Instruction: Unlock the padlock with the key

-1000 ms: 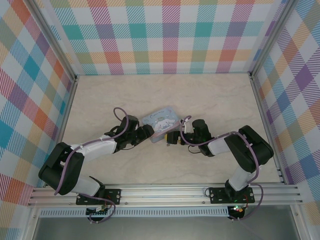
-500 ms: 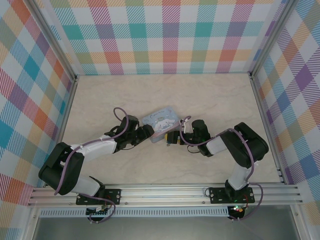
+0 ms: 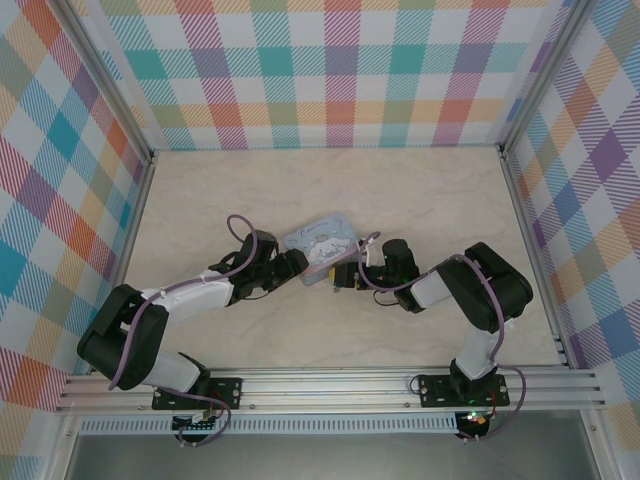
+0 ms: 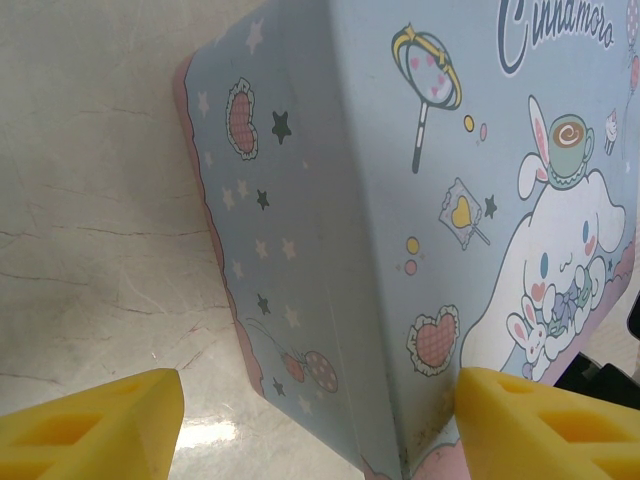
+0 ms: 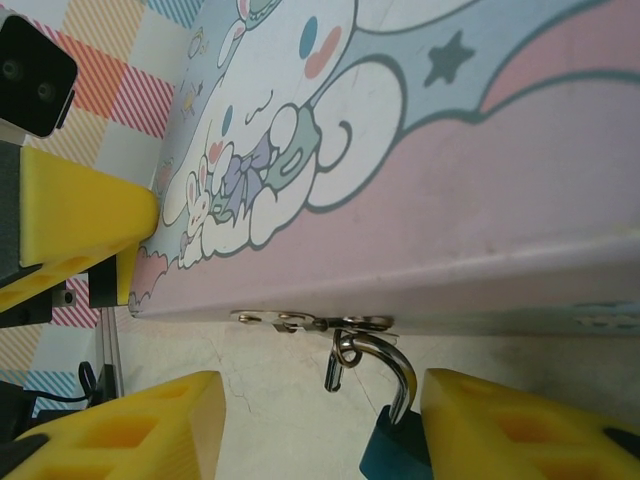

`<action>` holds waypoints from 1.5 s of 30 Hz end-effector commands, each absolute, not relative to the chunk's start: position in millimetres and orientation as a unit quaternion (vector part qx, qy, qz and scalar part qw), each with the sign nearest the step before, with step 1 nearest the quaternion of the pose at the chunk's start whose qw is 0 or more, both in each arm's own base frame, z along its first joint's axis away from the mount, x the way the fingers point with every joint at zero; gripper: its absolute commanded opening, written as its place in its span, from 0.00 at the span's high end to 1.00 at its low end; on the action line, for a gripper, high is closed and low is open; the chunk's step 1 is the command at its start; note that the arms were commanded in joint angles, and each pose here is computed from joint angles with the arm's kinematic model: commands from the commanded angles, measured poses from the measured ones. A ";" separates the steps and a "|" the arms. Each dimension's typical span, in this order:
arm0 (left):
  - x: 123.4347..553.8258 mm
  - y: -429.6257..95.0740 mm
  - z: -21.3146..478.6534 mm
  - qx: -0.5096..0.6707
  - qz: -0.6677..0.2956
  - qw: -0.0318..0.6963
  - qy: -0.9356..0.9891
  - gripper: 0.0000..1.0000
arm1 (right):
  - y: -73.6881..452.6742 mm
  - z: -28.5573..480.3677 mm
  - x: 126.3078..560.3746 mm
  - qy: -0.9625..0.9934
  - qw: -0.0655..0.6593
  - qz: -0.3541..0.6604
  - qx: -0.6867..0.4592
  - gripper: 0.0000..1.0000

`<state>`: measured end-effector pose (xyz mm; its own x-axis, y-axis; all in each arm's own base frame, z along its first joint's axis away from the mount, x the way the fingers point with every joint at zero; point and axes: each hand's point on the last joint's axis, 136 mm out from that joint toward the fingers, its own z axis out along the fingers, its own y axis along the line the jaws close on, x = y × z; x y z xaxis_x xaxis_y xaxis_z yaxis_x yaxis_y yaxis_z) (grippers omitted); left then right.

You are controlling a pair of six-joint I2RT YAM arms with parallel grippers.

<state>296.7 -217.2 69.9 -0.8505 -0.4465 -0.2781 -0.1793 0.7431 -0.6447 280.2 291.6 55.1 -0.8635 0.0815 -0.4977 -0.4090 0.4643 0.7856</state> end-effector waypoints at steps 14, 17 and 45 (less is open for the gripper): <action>270.8 -203.7 37.1 -0.176 -0.256 0.161 0.937 0.29 | 294.5 61.0 284.0 0.811 0.245 0.521 -0.107 0.70; 270.9 -203.7 37.6 -0.176 -0.257 0.161 0.936 0.29 | 294.6 59.0 284.2 0.813 0.242 0.519 -0.106 0.73; 267.1 -199.2 32.9 -0.179 -0.248 0.159 0.939 0.28 | 286.7 52.8 291.9 0.818 0.248 0.517 -0.045 0.94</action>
<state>297.1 -216.5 69.8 -0.8488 -0.4482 -0.2804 -0.1818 0.7455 -0.6412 285.1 286.2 46.1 -0.8905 0.1359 -0.4342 -0.3240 0.4806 0.8149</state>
